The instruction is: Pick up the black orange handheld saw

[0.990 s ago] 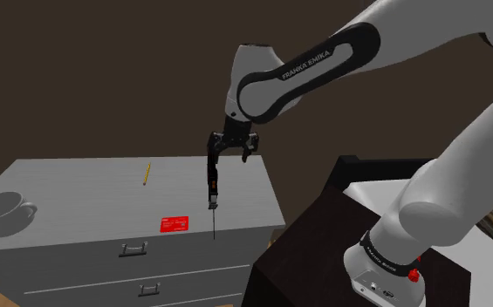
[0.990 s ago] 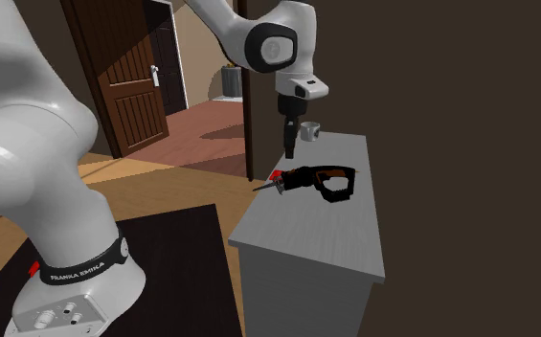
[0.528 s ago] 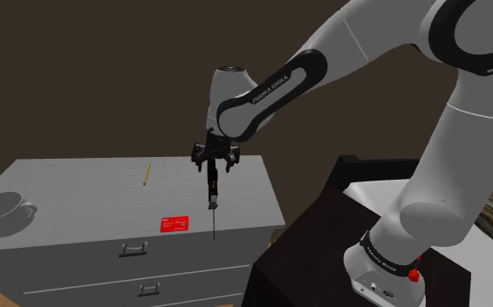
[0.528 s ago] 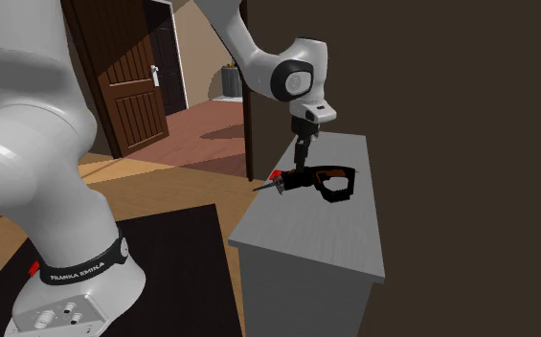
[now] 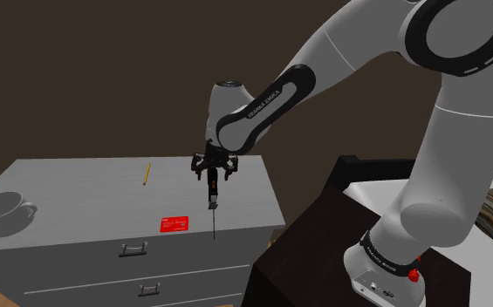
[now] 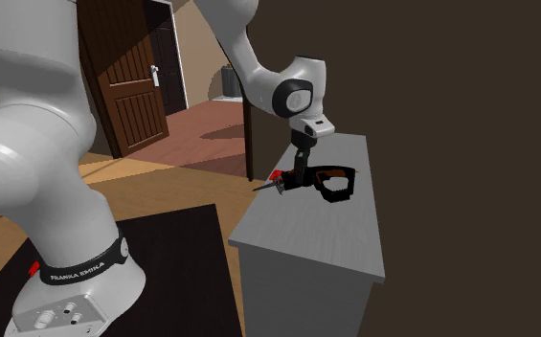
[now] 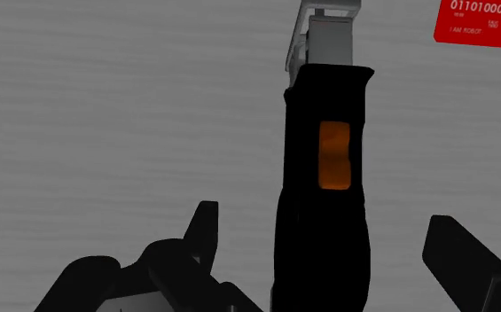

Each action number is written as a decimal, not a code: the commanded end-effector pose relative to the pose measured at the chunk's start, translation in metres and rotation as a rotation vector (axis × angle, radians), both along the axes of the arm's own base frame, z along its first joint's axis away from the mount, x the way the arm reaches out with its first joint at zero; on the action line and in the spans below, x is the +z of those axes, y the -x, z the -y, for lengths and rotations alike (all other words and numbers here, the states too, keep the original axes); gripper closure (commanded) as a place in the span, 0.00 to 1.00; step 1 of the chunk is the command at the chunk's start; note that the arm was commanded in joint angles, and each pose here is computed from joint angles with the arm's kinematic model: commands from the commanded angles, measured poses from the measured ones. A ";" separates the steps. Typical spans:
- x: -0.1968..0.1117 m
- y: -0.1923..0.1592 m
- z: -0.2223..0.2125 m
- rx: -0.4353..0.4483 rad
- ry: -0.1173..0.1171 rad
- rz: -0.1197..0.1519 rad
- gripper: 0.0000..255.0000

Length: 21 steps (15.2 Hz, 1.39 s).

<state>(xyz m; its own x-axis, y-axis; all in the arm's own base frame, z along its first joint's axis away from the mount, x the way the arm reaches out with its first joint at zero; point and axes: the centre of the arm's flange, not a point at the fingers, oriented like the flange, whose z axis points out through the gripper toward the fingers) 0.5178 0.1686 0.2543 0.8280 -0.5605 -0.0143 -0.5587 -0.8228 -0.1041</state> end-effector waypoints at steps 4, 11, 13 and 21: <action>-0.001 0.000 0.000 0.000 0.000 0.001 1.00; 0.004 0.000 0.000 0.000 0.000 0.001 1.00; 0.014 0.000 0.000 0.000 0.000 0.001 1.00; 0.057 0.000 0.000 0.000 0.000 0.001 1.00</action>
